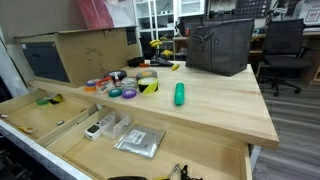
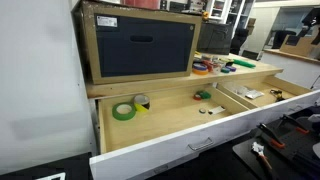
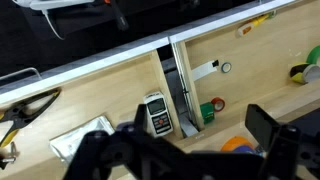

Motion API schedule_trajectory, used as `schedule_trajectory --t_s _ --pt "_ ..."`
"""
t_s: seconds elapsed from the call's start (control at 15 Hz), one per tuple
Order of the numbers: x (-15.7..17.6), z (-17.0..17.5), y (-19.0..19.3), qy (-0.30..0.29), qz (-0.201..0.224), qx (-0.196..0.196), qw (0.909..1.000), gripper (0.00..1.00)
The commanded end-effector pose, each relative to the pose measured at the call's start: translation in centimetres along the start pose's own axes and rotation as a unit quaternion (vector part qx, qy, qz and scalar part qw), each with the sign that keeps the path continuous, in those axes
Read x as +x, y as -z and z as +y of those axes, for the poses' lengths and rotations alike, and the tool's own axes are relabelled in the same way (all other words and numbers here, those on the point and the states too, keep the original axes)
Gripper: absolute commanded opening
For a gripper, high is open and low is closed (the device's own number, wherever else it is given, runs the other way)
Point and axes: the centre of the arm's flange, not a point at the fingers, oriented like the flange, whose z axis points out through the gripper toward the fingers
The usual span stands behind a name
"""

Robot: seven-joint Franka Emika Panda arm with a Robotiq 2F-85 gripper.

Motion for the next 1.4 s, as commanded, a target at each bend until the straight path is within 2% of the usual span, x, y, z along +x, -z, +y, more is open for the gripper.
schedule_trajectory --t_s 0.0,0.6,0.73,0.93,1.33 --pt "0.0 0.0 0.0 0.0 0.0 0.0 1.0 1.0" --pt "0.0 0.0 0.0 0.0 0.0 0.0 1.0 1.0" --pt "0.2 -1.4 0.0 0.007 0.004 -0.002 1.0 1.0" --pt "1.3 -5.5 0.8 0.029 0.019 -0.015 0.9993 1.0" --pt "4.0 -17.3 0.6 0.073 0.035 -0.05 0.9955 1.0"
